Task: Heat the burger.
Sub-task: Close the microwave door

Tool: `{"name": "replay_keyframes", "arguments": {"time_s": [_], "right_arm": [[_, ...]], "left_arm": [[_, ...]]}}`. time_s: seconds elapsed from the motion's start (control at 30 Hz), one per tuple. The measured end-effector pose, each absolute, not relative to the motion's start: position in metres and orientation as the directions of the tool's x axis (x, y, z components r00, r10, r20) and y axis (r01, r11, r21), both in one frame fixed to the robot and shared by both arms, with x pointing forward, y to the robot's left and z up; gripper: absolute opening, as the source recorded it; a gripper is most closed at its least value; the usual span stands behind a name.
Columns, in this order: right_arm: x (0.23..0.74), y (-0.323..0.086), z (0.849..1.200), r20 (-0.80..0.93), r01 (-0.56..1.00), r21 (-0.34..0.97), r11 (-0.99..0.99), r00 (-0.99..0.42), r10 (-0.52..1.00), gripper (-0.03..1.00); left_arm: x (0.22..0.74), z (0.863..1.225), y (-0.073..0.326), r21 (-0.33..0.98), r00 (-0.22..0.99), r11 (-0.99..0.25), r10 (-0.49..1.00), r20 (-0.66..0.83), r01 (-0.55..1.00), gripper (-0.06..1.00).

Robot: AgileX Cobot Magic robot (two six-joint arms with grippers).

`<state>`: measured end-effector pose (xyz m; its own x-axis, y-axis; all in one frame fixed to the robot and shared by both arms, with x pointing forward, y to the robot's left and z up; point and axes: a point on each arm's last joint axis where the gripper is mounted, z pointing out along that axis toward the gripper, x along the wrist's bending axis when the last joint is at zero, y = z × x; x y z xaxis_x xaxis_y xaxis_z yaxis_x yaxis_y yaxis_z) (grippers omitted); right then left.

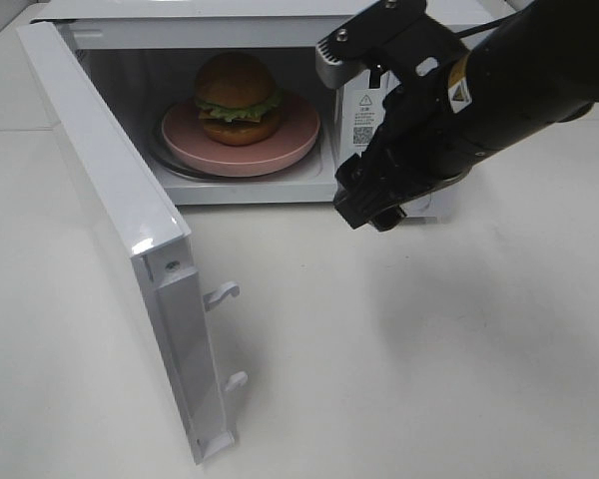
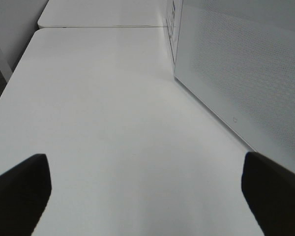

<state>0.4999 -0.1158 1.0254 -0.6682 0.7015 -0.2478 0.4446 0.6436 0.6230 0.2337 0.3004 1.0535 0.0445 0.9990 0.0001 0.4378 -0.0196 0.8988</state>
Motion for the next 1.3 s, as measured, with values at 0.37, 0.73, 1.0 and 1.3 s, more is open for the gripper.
{"name": "replay_keyframes", "arguments": {"time_s": [0.37,0.73,1.0,1.3], "right_arm": [[0.47,-0.149,1.045,-0.14,0.635,0.606,0.48,-0.509,0.849,0.77],[0.45,-0.197,1.065,-0.103,0.762,0.566,0.315,-0.314,0.944,0.77],[0.435,-0.219,1.075,-0.105,0.816,0.519,0.255,-0.235,0.966,0.77],[0.41,-0.234,1.09,-0.113,0.836,0.497,0.233,-0.204,0.972,0.77]], "left_arm": [[0.234,1.054,0.3,0.899,0.045,-0.02,0.999,0.0,0.438,0.97],[0.234,1.054,0.3,0.899,0.045,-0.02,0.999,0.0,0.438,0.97],[0.234,1.054,0.3,0.899,0.045,-0.02,0.999,0.0,0.438,0.97],[0.234,1.054,0.3,0.899,0.045,-0.02,0.999,0.0,0.438,0.97]]}}
